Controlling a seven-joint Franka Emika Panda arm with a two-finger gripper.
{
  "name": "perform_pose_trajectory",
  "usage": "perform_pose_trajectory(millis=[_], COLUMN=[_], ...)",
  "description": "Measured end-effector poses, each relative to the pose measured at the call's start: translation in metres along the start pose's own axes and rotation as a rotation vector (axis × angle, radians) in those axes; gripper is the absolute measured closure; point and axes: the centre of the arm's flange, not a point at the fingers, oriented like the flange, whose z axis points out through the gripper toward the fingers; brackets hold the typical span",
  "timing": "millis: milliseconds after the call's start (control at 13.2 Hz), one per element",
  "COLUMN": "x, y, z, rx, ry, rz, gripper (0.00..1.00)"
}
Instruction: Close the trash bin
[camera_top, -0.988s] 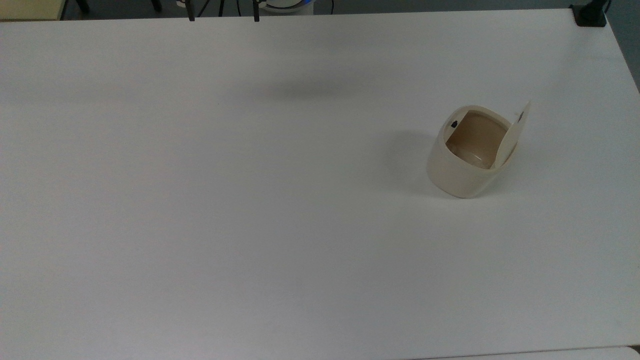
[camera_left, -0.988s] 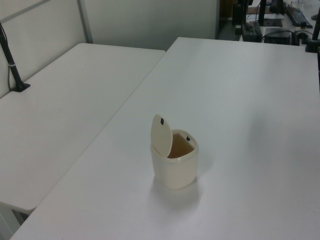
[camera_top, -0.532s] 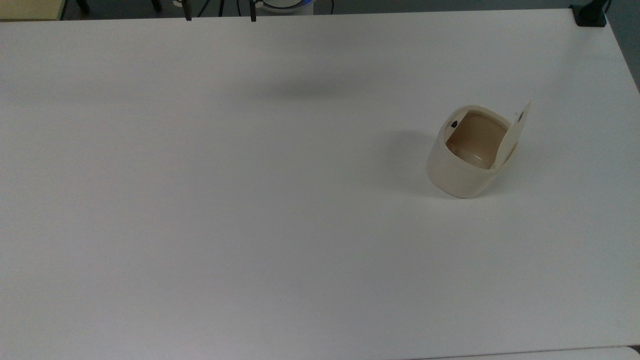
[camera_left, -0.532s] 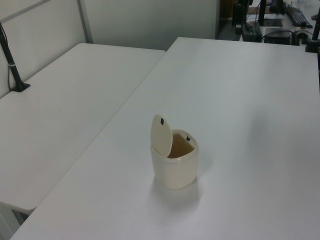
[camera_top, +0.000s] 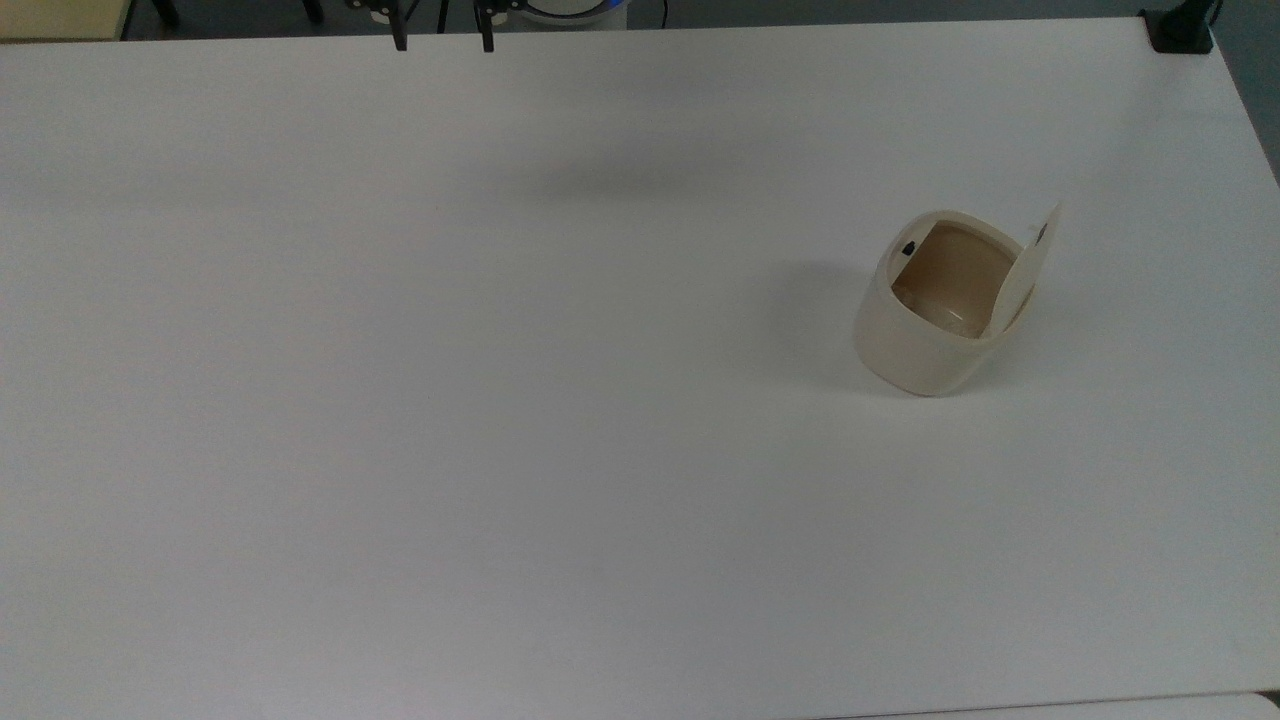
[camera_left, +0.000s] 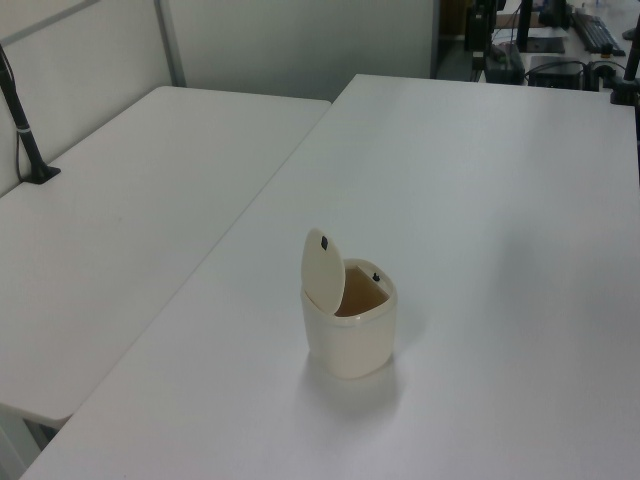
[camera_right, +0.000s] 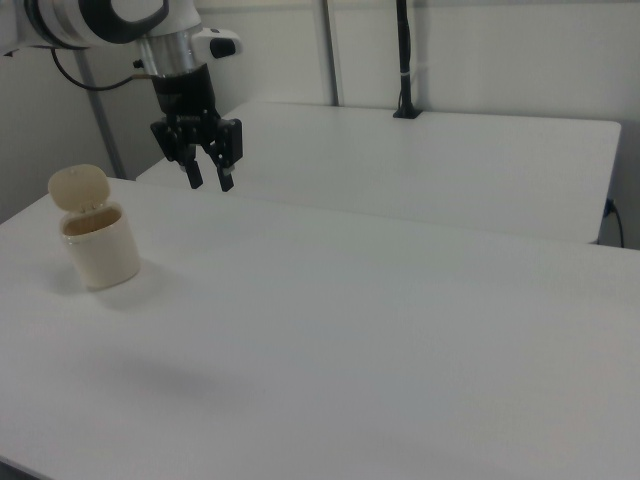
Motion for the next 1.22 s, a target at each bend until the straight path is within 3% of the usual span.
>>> perform_pose_trajectory(millis=[152,304,532,684,912,1217], x=[0.0,0.0,0.002,0.014,0.034,0.05], y=[0.0,-0.001,-0.008,-0.028,-0.102,-0.219], z=[0.0,0.0,0.001,0.002,0.002,-0.003], rx=[0.0,0.0,0.011,0.043,0.073,0.1], ry=[0.0,0.0,0.002,0.055,0.154,0.343], rz=[-0.005,-0.04,-0.103,-0.143,-0.258,-0.34], gripper=[0.69,0.88,0.89,0.89,0.99,1.0])
